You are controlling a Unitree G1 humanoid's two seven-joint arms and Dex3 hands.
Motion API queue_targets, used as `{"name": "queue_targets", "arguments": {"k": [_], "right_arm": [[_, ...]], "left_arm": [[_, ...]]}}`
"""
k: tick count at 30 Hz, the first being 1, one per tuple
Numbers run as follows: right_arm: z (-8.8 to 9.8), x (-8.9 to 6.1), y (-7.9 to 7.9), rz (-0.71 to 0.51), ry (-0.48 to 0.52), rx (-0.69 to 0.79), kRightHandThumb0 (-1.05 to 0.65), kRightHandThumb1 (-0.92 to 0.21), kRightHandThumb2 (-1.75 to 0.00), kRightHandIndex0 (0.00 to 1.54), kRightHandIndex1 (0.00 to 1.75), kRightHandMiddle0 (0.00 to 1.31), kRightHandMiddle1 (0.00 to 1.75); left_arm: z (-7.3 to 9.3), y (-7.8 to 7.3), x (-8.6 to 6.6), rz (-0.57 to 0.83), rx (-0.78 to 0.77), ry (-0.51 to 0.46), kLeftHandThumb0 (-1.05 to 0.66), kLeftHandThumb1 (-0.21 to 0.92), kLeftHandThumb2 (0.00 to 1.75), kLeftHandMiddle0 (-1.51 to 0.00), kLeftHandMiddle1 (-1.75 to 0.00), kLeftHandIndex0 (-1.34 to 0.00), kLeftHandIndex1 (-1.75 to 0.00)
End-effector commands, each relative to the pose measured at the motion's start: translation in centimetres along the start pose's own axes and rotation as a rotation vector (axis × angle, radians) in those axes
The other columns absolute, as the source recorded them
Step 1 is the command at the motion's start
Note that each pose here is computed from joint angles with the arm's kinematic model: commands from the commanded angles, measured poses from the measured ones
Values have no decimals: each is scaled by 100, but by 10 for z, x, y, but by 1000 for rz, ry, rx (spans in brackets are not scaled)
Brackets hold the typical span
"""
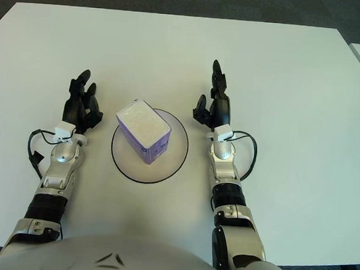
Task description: Put the tissue paper into the plate.
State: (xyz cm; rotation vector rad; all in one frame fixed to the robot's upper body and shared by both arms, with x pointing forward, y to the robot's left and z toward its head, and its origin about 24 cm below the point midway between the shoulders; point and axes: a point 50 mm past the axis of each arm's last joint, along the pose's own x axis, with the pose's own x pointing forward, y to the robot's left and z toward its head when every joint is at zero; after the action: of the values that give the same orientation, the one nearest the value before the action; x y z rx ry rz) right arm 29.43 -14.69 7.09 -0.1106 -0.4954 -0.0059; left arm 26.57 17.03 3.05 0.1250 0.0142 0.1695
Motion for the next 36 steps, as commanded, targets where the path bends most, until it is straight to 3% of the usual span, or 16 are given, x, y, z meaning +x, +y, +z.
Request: {"name": "queue_targets", "arguments": {"k": [1, 36], "right_arm": [[-30, -39, -2, 16, 166, -34, -96, -92, -97, 0, 0, 0, 3], [-38, -46, -1, 49, 196, -37, -101, -92, -96, 0, 0, 0, 0]], "left_arm": [[-25, 2, -13, -8, 22, 117, -72, 92, 91, -36, 0, 0, -54], [-22, 3, -15, -3, 41, 92, -72, 92, 92, -35, 0, 0, -52]]}}
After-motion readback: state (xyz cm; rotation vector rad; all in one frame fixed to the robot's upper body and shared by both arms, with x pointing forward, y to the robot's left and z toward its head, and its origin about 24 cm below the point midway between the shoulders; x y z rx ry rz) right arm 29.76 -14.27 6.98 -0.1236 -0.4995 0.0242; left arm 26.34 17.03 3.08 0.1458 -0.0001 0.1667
